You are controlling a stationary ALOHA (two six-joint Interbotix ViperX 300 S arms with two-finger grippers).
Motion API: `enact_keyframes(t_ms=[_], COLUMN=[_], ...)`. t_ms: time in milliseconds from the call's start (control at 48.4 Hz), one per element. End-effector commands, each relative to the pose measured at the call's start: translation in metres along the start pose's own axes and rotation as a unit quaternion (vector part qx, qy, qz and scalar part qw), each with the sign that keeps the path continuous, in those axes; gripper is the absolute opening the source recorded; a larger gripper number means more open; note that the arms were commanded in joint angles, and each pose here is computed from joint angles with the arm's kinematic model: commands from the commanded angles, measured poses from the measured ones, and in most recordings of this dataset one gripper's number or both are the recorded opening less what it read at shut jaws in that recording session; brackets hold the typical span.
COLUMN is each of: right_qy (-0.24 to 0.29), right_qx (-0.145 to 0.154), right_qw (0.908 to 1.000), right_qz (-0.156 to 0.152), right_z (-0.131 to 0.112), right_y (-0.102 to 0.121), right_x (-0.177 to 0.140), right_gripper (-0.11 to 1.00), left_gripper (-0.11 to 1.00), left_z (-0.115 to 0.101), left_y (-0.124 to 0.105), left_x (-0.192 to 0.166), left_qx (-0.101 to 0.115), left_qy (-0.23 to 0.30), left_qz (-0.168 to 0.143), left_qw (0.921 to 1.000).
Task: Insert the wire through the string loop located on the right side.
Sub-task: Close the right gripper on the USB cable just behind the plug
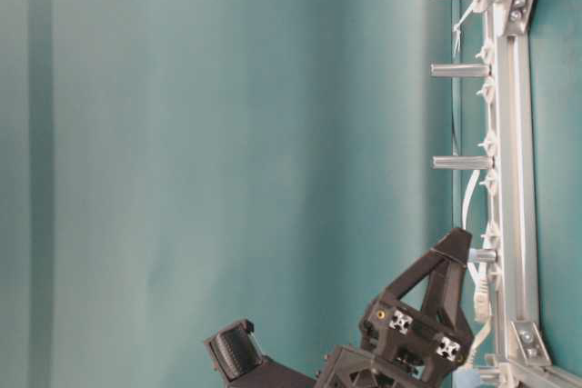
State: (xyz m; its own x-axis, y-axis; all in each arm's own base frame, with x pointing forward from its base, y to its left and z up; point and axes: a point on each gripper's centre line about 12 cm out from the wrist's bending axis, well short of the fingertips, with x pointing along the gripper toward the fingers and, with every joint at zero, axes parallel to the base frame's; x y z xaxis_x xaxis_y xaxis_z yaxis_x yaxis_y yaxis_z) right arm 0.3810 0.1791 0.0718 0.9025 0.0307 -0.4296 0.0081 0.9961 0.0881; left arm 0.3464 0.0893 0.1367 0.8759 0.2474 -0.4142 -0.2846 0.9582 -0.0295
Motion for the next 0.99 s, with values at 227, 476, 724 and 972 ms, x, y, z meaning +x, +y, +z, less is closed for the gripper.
enact_keyframes(t_ms=[227, 476, 724, 972], right_qy=[-0.014, -0.014, -0.014, -0.014], right_qx=[0.006, 0.007, 0.009, 0.012], right_qw=[0.9999, 0.9999, 0.9999, 0.9998], right_qz=[0.002, -0.001, -0.002, -0.006], right_z=[0.009, 0.009, 0.01, 0.012], right_y=[0.004, 0.001, -0.001, -0.004], right_x=[0.002, 0.002, 0.003, 0.005], right_gripper=[0.73, 0.73, 0.62, 0.12], left_gripper=[0.75, 0.75, 0.75, 0.75], left_z=[0.012, 0.012, 0.012, 0.011], left_y=[-0.002, -0.002, -0.002, -0.003], left_x=[-0.003, -0.003, -0.003, -0.004], left_qx=[0.001, 0.001, 0.002, 0.001], left_qy=[-0.021, -0.021, -0.02, -0.018], left_qz=[-0.003, -0.003, -0.004, -0.004], left_qw=[0.9998, 0.9998, 0.9998, 0.9998])
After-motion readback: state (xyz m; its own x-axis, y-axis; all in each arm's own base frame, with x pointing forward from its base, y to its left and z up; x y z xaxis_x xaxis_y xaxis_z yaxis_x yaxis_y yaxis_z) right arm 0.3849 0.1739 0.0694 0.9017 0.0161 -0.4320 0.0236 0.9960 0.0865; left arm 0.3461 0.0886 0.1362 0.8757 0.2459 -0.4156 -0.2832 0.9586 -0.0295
